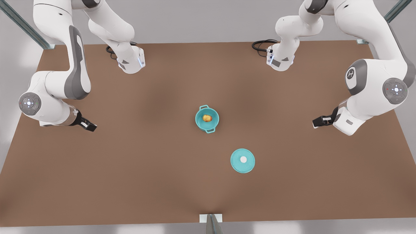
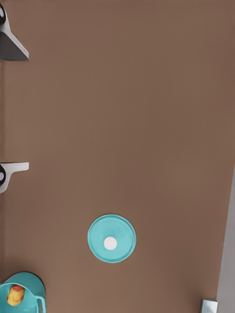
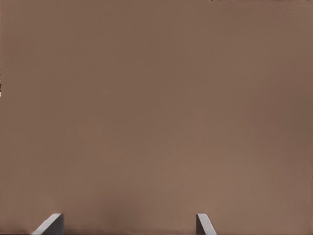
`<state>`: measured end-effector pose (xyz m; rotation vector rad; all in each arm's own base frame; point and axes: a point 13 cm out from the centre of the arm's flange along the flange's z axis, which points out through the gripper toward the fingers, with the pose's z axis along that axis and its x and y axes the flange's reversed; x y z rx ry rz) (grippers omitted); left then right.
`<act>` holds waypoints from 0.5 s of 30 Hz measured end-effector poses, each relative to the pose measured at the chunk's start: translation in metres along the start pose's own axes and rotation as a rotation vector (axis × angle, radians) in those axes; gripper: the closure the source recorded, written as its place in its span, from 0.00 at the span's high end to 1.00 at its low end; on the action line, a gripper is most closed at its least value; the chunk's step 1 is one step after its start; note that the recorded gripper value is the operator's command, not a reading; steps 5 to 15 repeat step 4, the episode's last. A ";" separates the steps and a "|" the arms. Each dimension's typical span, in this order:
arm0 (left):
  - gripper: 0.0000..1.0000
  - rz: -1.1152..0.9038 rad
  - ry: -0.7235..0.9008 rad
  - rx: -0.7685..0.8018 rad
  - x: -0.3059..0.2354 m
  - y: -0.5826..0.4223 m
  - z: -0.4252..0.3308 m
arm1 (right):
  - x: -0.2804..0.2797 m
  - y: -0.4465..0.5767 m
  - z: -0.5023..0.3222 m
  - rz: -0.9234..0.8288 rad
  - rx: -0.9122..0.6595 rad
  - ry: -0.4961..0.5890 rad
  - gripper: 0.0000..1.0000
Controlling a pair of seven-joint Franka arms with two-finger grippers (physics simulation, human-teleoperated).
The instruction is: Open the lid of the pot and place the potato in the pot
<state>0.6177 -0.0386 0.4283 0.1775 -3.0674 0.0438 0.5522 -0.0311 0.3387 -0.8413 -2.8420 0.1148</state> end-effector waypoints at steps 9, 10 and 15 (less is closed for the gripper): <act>1.00 0.000 0.000 -0.001 0.000 0.000 0.000 | 0.002 0.000 0.001 -0.093 0.003 0.006 1.00; 1.00 0.000 0.000 -0.001 0.000 0.000 0.000 | 0.002 0.000 0.001 -0.093 0.003 0.006 1.00; 1.00 0.000 0.000 -0.001 0.000 0.000 0.000 | 0.002 0.000 0.001 -0.093 0.003 0.006 1.00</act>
